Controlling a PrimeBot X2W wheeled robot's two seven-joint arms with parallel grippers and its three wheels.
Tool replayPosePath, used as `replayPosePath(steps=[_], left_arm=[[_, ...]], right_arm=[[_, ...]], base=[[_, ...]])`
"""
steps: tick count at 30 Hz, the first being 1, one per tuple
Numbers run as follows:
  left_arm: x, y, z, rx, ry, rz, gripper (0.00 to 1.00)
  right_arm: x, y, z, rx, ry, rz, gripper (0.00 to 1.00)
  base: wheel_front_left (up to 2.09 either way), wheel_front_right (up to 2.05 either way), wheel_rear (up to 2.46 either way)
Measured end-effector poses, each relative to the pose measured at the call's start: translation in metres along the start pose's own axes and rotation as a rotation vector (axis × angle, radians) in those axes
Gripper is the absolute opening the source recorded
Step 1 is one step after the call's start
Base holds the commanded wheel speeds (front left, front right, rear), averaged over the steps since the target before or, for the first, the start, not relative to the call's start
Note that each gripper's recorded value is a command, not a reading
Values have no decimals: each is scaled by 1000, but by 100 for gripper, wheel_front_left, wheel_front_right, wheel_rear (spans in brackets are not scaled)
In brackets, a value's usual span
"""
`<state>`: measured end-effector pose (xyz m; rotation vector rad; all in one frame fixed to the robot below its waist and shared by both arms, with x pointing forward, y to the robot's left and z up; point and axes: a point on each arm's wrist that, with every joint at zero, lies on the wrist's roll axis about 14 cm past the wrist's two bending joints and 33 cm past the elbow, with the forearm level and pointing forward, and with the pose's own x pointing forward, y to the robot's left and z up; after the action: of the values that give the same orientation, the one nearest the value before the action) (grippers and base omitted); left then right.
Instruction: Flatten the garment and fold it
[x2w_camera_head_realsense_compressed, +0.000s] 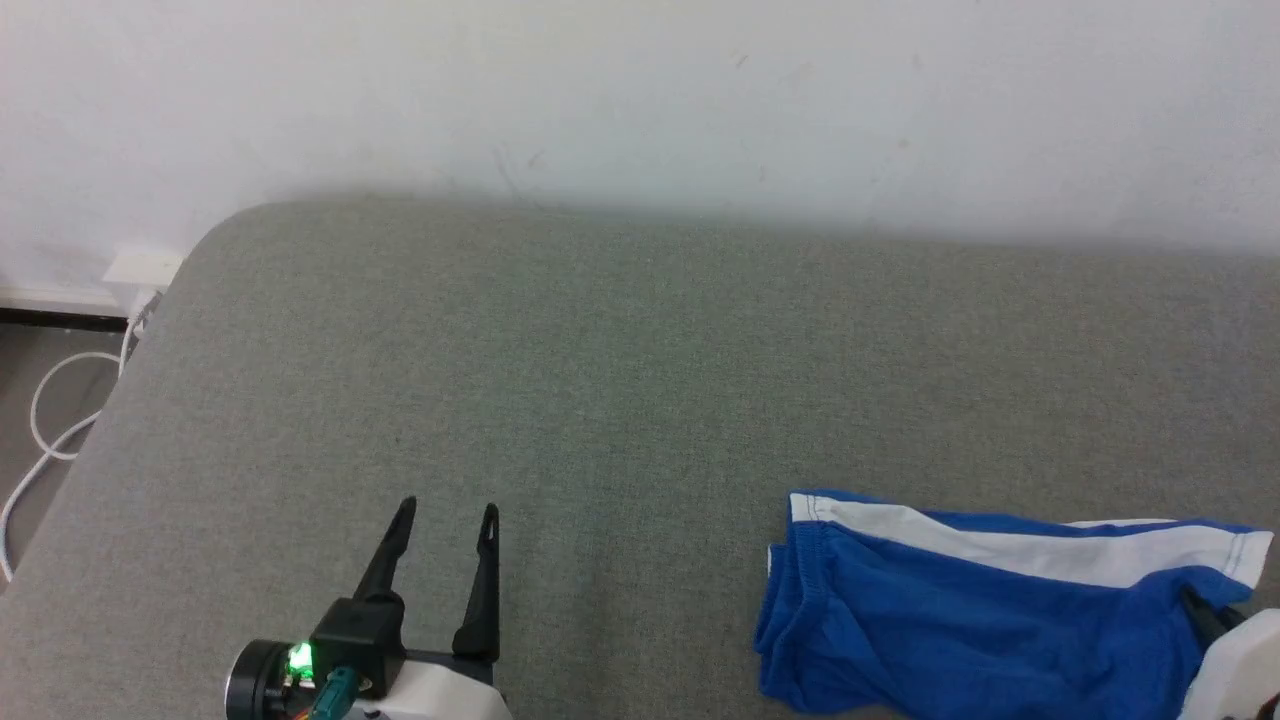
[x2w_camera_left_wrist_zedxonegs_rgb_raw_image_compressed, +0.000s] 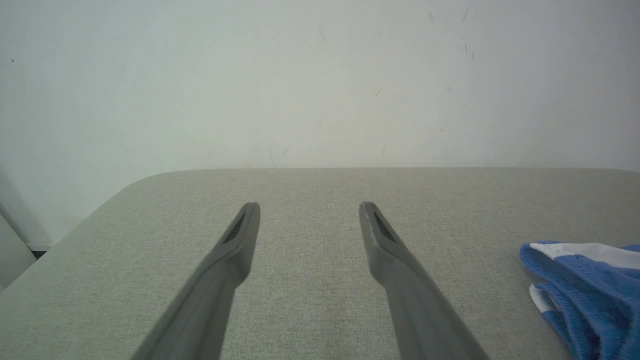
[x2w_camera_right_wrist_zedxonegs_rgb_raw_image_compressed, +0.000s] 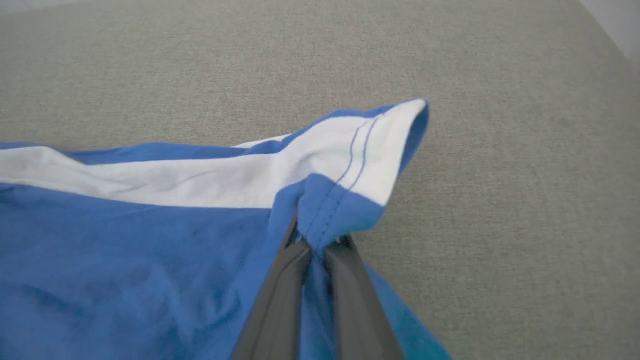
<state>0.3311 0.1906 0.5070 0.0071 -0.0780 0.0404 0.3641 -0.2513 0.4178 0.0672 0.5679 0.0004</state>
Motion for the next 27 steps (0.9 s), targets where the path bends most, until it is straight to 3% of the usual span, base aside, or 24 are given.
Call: replayPosePath(steps=[10,19,27], left_arm=[[-7,2,-1,-27,3,20,100],[-11,14,2,-46,-6,68,100],[-13,24,-4,-42,17,99,100]], right_arm=[[-23,92,12,11,22,267,0],[-28,175,13,117,89,496,0],[-10,211,5,111,136,562,0]], base=[[0,0,0],[0,0,0],[0,0,0]])
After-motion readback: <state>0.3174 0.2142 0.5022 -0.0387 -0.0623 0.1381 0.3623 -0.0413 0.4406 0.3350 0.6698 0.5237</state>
